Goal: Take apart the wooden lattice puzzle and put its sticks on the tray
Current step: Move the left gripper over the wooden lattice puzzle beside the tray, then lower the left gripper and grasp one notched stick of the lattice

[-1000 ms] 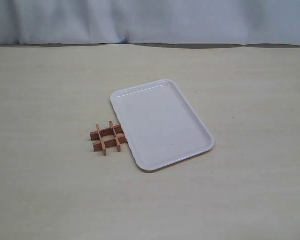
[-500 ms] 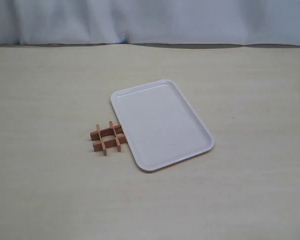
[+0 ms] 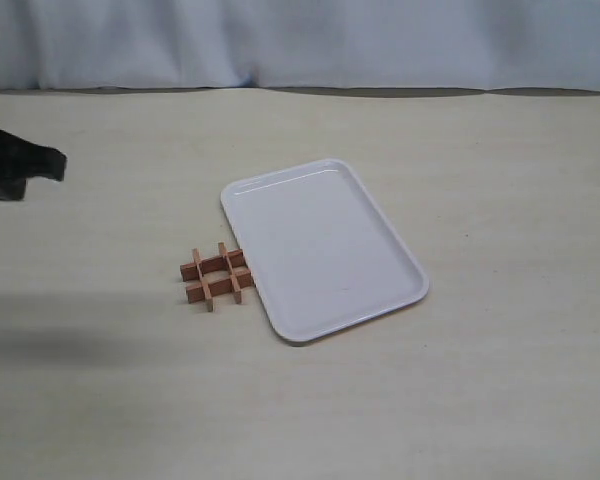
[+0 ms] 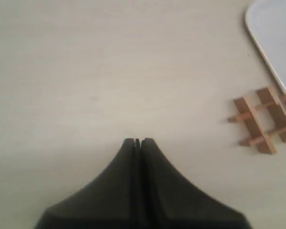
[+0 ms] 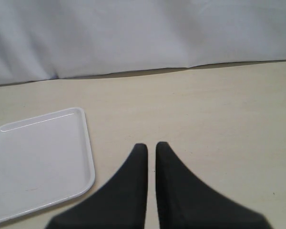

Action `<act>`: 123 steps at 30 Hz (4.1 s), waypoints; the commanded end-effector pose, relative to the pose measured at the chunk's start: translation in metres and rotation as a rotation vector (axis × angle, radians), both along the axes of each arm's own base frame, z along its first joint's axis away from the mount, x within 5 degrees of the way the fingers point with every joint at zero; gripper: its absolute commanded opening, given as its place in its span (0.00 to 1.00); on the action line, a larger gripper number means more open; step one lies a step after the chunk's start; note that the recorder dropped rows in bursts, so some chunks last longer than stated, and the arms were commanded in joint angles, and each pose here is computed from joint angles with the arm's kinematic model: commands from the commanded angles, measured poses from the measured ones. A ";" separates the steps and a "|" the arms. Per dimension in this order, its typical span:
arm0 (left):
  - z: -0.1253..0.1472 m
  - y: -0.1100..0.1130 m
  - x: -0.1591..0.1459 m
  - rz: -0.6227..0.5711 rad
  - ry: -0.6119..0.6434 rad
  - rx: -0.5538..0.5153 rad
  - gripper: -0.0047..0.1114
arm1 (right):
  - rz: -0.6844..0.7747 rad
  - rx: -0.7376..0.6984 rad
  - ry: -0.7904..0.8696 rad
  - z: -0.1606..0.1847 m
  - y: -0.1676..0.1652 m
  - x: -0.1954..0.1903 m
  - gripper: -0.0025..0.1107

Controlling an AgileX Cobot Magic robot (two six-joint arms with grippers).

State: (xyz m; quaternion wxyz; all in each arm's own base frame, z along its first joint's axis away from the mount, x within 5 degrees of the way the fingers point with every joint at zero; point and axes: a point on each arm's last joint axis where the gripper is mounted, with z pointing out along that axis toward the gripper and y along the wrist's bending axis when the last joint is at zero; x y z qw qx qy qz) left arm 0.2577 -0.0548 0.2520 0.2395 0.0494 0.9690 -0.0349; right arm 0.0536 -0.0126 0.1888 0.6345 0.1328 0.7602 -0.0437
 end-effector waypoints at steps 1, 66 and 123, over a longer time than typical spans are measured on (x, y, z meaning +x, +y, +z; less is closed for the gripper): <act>-0.009 -0.040 -0.002 -0.090 0.030 -0.042 0.04 | -0.006 0.001 0.003 -0.001 0.000 0.000 0.07; -0.118 -0.182 0.004 -0.058 0.209 -0.037 0.39 | -0.006 0.001 0.003 -0.001 0.000 0.000 0.07; -0.124 -0.163 0.006 -0.097 0.274 0.124 0.04 | -0.006 0.001 0.003 -0.001 0.000 0.000 0.07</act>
